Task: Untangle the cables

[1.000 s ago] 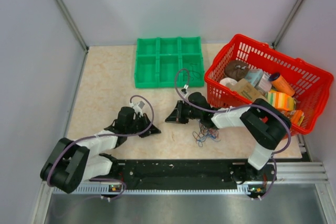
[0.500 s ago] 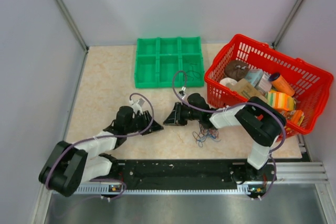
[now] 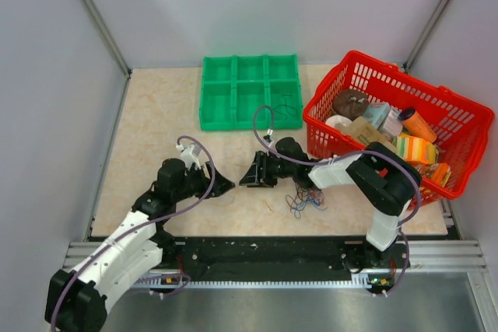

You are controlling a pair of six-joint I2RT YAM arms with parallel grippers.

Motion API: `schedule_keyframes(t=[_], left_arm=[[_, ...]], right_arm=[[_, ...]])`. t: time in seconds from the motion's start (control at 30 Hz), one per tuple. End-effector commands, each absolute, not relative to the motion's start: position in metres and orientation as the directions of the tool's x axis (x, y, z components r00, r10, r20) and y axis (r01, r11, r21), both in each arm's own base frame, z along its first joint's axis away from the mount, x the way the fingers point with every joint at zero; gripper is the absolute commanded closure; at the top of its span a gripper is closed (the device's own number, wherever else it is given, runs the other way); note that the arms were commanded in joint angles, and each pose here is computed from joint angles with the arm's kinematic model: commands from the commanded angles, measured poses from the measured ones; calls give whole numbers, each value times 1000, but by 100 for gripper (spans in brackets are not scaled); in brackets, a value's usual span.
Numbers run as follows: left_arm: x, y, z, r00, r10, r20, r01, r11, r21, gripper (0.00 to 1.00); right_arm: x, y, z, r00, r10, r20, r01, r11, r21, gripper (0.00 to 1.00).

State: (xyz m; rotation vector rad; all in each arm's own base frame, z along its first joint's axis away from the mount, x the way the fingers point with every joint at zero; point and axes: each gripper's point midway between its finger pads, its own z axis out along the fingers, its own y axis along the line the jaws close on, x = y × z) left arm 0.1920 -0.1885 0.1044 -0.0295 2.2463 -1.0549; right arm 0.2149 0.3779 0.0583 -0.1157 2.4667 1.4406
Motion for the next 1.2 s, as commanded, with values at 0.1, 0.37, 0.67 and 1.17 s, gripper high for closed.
schedule_keyframes(t=[0.1, 0.37, 0.67, 1.17], left_arm=[[217, -153, 144, -615, -392, -684, 181, 775, -606, 2], [227, -119, 126, -579, -431, -692, -11, 853, -522, 7], [238, -118, 94, -600, -407, -689, -45, 876, -479, 37], [202, -175, 207, -598, -197, -777, 448, 722, -528, 98]], right_arm=[[235, 390, 61, -950, 55, -307, -233, 530, 816, 49], [232, 399, 53, -958, 48, -284, -199, 604, 771, 48], [230, 390, 57, -938, 29, -345, -247, 642, 726, 46], [205, 367, 218, -374, -236, -897, -912, 272, 308, 16]])
